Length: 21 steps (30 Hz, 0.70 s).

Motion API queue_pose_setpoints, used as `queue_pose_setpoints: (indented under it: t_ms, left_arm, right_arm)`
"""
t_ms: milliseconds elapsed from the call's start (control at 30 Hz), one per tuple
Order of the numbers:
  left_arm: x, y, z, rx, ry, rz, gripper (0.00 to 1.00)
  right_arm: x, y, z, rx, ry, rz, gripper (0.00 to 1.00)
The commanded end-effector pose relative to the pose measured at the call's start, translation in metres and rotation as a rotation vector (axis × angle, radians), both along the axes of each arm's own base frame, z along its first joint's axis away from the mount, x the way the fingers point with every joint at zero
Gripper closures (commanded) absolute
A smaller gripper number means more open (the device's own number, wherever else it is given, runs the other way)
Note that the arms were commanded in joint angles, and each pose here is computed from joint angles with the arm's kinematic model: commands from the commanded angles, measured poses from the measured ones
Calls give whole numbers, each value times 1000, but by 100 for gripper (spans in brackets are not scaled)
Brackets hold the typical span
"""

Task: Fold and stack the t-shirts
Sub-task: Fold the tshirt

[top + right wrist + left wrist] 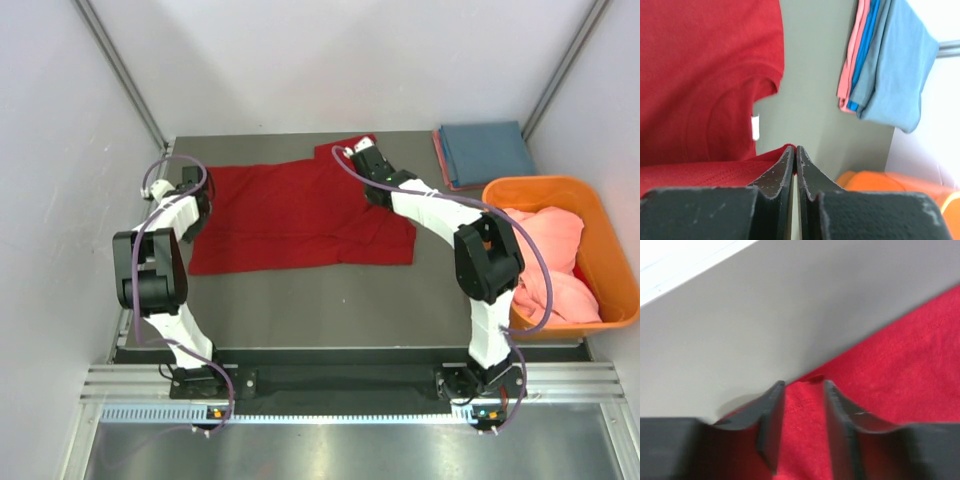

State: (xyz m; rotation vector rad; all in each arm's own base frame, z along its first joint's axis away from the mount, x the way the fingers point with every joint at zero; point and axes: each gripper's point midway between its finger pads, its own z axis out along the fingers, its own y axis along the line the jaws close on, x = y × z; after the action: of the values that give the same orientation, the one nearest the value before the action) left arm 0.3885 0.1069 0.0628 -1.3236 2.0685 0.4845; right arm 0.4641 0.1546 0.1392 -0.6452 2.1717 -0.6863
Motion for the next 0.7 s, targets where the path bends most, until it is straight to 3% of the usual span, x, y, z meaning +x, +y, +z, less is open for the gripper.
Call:
queue_pose_setpoints:
  t_ms: [0,33,167,300,367,467,533,567,667]
  left_arm:
    - [10,14,39,89,-35,-13,52]
    - [13,13,42,91,-35,-33,47]
    - [14,5,52,67,5,-125,47]
    - [-13,-10,43,12,13,-209,47]
    - [-10,-25,55,-32,-76,-289,47]
    - [-21,-38,53,-82,-108,-343,46]
    - [-28,-46,48,-121,-91,-377,46]
    - [-32,-47,44,-131,-76,-382,46]
    - [-45,-47,34,-140,-26,-370,47]
  right_arm:
    - [22,14,37,54,-88,18,97]
    - [24,17,37,53,-88,22,96]
    - [31,28,45,83,-84,50,90]
    - [22,33,54,154,-80,34,72]
    - [5,33,52,205,-20,21,67]
    - [-43,37,25,390,143,-65,63]
    - [-71,46,23,516,222,-17,63]
    - [-91,40,-1,523,291,-28,62]
    - [-120,22,-8,546,327,-24,61]
